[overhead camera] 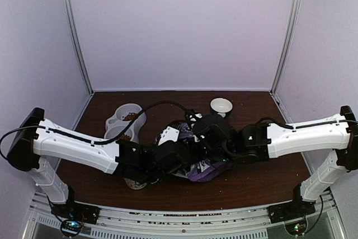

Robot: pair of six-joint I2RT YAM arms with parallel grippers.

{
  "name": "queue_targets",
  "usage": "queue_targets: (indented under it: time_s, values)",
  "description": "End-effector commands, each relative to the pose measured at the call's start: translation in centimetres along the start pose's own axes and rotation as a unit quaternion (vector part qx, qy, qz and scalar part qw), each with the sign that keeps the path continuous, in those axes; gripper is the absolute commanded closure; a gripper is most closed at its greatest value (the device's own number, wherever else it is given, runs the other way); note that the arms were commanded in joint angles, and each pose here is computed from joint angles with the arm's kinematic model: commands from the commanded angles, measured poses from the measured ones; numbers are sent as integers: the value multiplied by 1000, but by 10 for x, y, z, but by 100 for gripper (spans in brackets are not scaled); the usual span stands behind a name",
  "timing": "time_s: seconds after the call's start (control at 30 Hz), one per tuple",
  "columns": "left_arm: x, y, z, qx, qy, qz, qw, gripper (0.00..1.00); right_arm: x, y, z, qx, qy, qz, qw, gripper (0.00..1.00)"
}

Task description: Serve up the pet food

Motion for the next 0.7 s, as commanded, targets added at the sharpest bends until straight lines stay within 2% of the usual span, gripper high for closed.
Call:
queue_targets:
  time_s: [0.0, 0.17, 0.33, 0.47, 0.67]
  values:
    - [13, -37, 20, -36, -36, 26, 998, 100, -19, 16, 19, -52, -5, -31, 998, 100]
    - [33, -47, -9, 137, -58, 86, 985, 100, -19, 14, 19, -61, -8, -35, 997, 100]
    - [37, -36, -26, 247, -70, 90, 962, 100, -19, 14, 15, -65, -15, -37, 997, 100]
    - [23, -31, -20, 239, -60, 54, 968, 100, -18, 17, 11, -62, -13, -36, 997, 100]
    - [-9, -25, -10, 148, -64, -55, 985, 100, -21, 20, 14, -71, -11, -28, 997, 100]
Point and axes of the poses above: each gripper's point midway between its finger pads, its own y axis back along the fingers, its own z axis along the line the jaws close on, x = y × z, the point moved 6 cm from there along y, back along the fingers, and after that the axes turned 15 degrees about y, right-handed, at the moved point
